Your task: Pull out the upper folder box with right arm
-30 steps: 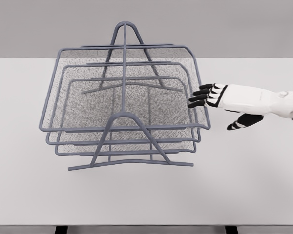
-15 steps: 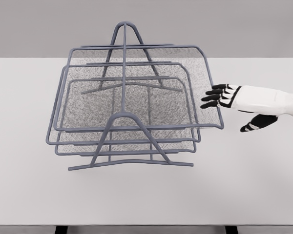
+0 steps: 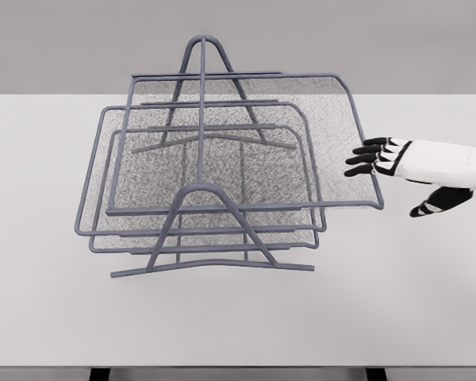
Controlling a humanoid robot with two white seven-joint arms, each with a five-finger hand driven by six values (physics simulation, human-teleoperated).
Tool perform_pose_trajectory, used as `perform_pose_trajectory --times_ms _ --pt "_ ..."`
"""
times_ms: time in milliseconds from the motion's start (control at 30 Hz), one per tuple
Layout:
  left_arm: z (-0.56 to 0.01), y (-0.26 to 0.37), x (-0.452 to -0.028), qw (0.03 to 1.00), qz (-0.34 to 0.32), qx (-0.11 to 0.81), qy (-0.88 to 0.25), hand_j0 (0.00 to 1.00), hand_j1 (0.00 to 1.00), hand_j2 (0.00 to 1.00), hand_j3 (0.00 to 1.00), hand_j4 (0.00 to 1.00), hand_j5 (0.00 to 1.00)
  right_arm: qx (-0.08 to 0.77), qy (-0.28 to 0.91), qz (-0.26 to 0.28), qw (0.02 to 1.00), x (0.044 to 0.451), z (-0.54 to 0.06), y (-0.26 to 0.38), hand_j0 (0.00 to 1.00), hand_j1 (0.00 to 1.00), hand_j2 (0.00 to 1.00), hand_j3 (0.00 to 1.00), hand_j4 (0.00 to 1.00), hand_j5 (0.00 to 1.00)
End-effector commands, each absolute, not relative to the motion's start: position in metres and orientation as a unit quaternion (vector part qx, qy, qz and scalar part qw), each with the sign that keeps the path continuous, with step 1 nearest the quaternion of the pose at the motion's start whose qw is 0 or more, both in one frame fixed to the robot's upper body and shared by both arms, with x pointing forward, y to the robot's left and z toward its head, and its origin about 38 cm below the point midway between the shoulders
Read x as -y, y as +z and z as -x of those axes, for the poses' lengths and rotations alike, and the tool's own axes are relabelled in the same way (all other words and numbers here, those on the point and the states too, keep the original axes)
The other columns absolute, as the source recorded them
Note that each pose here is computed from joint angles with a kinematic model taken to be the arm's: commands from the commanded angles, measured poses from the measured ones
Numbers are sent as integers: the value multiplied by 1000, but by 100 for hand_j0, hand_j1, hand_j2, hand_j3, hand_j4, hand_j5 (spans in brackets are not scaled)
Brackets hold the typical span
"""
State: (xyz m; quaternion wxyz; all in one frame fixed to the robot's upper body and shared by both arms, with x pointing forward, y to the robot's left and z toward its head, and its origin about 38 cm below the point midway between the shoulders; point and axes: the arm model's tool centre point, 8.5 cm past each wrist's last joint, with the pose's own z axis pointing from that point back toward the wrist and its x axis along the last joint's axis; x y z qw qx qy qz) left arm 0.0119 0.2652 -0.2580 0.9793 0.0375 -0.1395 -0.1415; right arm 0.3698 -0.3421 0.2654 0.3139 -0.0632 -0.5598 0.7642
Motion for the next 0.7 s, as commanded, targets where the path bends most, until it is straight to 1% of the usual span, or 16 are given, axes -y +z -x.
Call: perform_pose_trajectory --times_ms 0,400,467,600,667 --pt "-12 -258 -265 979 -37 140 -141 100 100 100 100 100 100 523 789 92 310 353 -371 261 100 100 100 100 100 100" --pt "-12 -258 -265 979 -37 140 -141 100 100 100 100 100 100 516 782 108 331 376 -370 274 100 100 100 100 100 100" --pt "-12 -258 -265 979 -37 140 -141 100 100 100 100 100 100 528 772 101 339 380 -368 282 100 100 100 100 100 100" --pt "-12 -258 -265 979 -37 140 -141 100 100 100 100 100 100 524 769 105 350 388 -370 282 100 100 100 100 100 100" --pt "-12 -258 -265 979 -37 140 -141 100 100 100 100 100 100 546 749 102 362 394 -373 290 100 100 100 100 100 100"
